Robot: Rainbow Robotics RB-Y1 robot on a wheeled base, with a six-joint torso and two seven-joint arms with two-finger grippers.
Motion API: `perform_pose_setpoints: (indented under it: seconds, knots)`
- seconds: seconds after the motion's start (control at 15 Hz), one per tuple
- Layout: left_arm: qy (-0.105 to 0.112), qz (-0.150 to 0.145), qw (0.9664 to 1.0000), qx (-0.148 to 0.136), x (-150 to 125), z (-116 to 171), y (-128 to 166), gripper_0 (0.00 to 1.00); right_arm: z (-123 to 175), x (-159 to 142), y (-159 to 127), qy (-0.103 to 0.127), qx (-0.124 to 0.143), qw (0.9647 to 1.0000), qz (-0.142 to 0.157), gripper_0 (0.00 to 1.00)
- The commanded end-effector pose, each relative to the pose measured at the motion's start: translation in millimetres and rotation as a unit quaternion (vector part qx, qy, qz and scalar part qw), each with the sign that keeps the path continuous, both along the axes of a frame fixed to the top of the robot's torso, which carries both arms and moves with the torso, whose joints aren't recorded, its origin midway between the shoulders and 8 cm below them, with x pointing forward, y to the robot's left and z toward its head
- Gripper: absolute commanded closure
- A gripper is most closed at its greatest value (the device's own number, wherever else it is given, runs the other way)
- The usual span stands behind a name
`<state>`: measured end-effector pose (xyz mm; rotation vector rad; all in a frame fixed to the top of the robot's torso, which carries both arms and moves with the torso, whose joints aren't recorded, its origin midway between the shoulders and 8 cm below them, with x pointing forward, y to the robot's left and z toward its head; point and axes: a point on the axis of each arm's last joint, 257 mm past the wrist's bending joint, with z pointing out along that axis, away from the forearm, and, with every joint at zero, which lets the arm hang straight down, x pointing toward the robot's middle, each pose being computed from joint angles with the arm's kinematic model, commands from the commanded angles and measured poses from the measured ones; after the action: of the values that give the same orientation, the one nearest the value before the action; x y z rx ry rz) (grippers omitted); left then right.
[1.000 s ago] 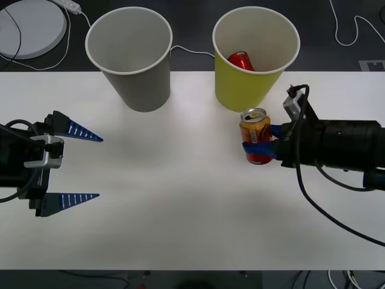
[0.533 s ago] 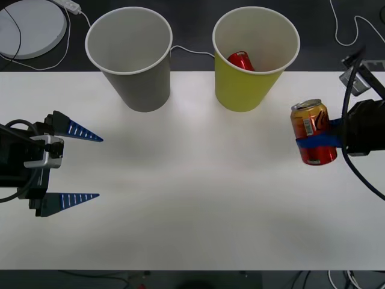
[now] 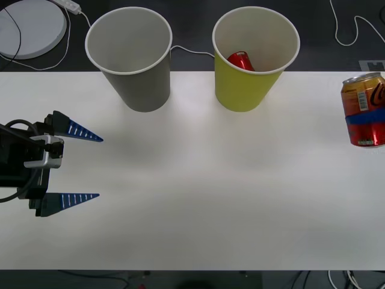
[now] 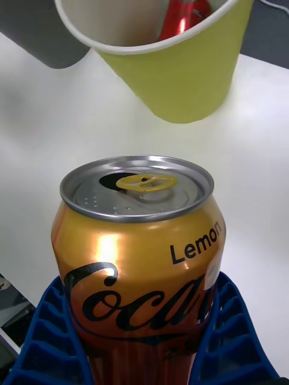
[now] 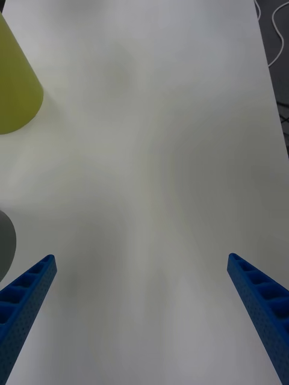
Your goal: Put the can into the green bin and the plastic bottle into the gray bin
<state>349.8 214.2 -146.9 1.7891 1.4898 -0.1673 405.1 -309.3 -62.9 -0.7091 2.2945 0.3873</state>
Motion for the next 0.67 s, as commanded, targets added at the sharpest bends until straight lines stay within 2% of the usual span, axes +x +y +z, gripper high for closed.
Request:
perform_pose_setpoints:
  seconds: [0.07, 0.27, 0.4, 0.53, 0.67]
  knots:
    - [0.0, 0.0, 1.0, 0.0, 0.0, 0.0, 0.0, 0.0, 24.0, 13.4, -16.1, -0.01, -0.015, 0.9998, -0.013, 1.0]
    - [0.0, 0.0, 1.0, 0.0, 0.0, 0.0, 0.0, 0.0, 50.7, 32.7, -25.9, -0.014, -0.042, 0.9988, -0.019, 1.0]
    - [0.0, 0.0, 1.0, 0.0, 0.0, 0.0, 0.0, 0.0, 70.2, 45.8, -29.3, -0.009, -0.047, 0.9986, -0.023, 1.0]
    - [0.0, 0.0, 1.0, 0.0, 0.0, 0.0, 0.0, 0.0, 93.1, 63.7, -24.2, -0.019, -0.055, 0.998, -0.024, 1.0]
    - [0.0, 0.0, 1.0, 0.0, 0.0, 0.0, 0.0, 0.0, 103.1, 81.3, -17.1, -0.015, -0.066, 0.9974, -0.025, 1.0]
